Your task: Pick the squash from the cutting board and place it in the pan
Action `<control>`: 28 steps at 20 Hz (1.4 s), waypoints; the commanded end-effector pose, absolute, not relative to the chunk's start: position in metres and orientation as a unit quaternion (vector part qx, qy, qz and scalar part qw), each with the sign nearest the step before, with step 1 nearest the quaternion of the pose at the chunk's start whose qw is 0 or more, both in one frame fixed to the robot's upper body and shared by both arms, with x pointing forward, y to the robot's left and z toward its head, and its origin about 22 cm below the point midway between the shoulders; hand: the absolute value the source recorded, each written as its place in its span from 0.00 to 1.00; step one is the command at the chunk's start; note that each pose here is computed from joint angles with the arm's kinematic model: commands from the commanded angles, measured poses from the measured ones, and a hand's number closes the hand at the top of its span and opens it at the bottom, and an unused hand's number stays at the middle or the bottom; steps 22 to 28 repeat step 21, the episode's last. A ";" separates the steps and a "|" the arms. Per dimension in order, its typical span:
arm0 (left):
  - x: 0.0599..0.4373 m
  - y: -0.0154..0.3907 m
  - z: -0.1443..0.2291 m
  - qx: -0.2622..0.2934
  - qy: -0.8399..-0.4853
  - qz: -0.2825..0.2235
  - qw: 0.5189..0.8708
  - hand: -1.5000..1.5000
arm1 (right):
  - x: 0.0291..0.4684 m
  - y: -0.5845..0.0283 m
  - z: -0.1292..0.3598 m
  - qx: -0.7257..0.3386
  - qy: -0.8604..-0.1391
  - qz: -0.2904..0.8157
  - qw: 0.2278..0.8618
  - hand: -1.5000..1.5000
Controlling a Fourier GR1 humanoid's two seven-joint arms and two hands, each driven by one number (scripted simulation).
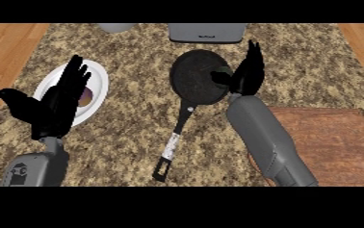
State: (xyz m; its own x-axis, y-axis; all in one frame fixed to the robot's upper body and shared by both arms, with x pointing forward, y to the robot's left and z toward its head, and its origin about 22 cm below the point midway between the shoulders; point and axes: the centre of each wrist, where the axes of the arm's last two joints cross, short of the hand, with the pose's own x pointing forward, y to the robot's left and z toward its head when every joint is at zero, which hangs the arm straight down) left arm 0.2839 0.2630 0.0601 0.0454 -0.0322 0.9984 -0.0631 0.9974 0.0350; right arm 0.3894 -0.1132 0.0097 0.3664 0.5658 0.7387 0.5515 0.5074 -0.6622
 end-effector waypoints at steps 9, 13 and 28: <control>0.274 0.273 0.055 0.055 -0.681 0.038 0.730 0.50 | 0.264 -0.109 0.007 -0.338 -0.671 -0.134 0.647 0.00; 0.275 0.275 0.056 0.063 -0.685 0.024 0.725 0.50 | 0.206 -0.113 0.004 -0.330 -0.683 -0.127 0.639 0.00; 0.265 0.268 0.061 0.048 -0.688 0.019 0.724 0.50 | 0.181 -0.146 0.005 -0.359 -0.683 -0.112 0.627 0.00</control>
